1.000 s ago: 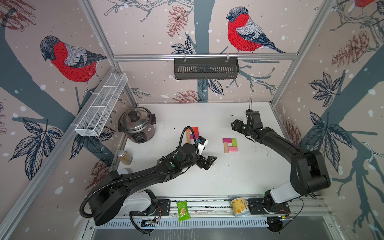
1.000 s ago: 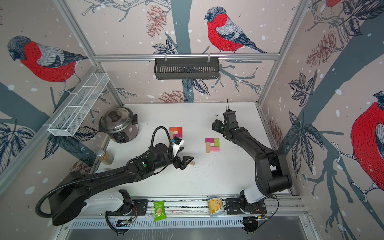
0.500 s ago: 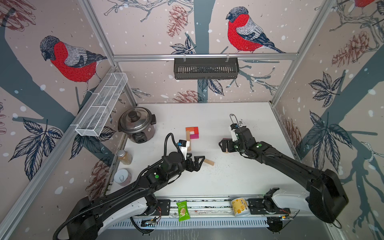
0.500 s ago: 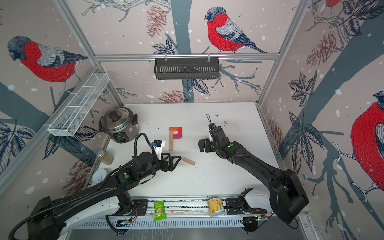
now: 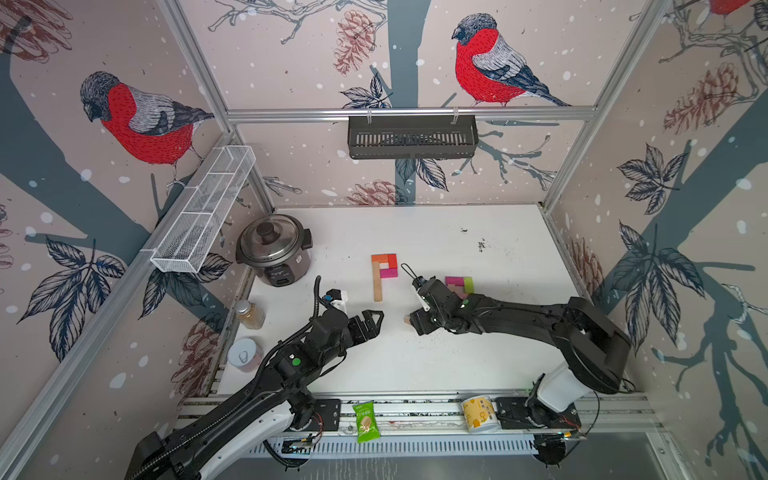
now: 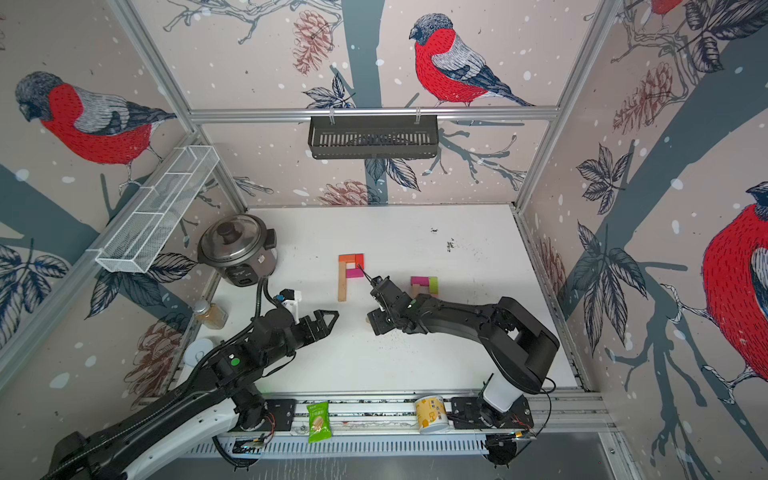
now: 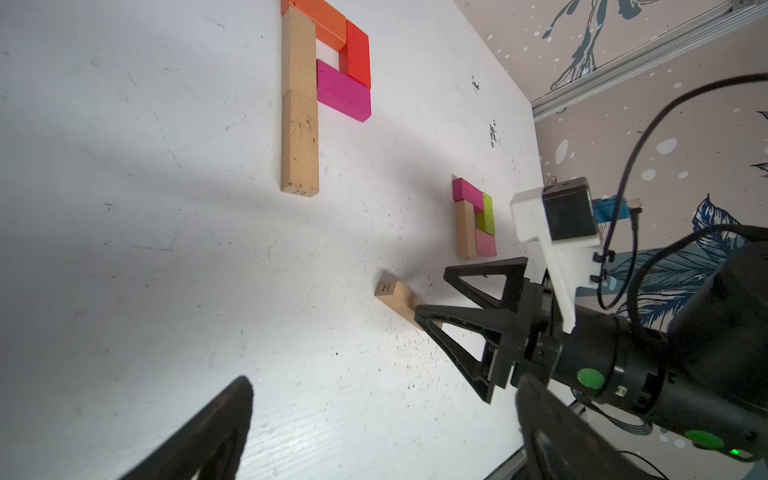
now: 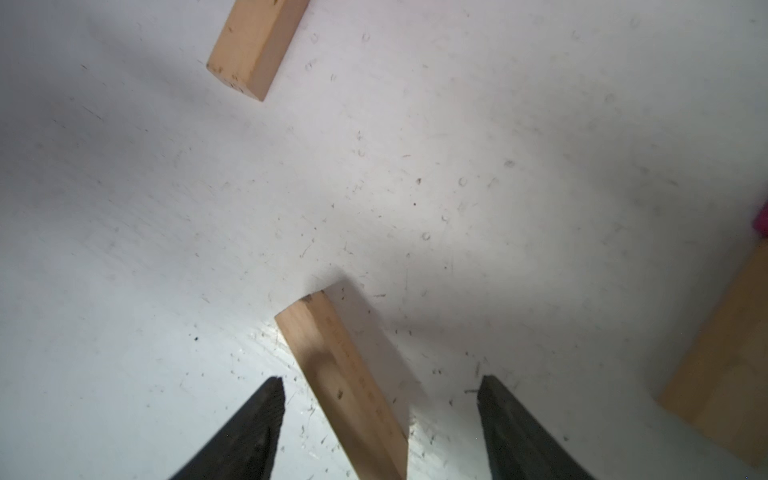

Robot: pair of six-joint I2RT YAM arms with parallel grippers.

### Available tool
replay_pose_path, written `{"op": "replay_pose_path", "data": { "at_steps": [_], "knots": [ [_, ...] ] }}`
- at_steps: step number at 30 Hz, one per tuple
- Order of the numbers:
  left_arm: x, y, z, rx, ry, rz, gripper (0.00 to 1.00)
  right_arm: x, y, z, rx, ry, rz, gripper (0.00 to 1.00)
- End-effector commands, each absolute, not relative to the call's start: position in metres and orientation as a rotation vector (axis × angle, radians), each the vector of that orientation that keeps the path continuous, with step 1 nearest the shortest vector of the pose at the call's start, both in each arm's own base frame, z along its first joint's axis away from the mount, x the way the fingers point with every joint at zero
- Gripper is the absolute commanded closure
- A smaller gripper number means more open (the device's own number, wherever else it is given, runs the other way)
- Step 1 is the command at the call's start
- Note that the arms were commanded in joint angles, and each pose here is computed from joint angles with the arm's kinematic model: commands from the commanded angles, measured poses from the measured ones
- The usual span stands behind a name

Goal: Assemble the letter p with building blocks
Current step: Adjust the building block at the center of the board.

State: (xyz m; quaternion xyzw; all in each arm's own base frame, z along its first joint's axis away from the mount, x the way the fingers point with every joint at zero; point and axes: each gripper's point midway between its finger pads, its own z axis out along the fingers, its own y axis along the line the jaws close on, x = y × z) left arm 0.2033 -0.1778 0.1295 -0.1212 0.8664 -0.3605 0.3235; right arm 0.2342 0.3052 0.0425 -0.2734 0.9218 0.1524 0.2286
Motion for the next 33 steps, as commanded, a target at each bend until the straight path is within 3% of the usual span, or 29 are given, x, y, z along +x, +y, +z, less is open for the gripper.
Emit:
{"op": "replay_pose_path", "data": {
  "at_steps": [1,11,16,28,33],
  "knots": [
    [0.205,-0.175,0.126,-0.358,2.279,-0.938,0.03,0.237,0.312,0.042,-0.77,2.511,0.397,0.35],
    [0.208,-0.173,0.125,-0.355,2.276,-0.911,0.03,0.234,0.316,0.034,-0.809,2.505,0.289,0.73],
    [0.21,-0.171,0.126,-0.354,2.27,-0.892,0.03,0.239,0.308,0.04,-0.772,2.49,0.2,0.83],
    [0.212,-0.171,0.124,-0.349,2.275,-0.877,0.03,0.259,0.264,0.03,-0.602,2.475,-0.298,0.84],
    [0.212,-0.172,0.122,-0.346,2.278,-0.875,0.03,0.258,0.261,0.021,-0.587,2.485,-0.344,0.77]
  ]
}}
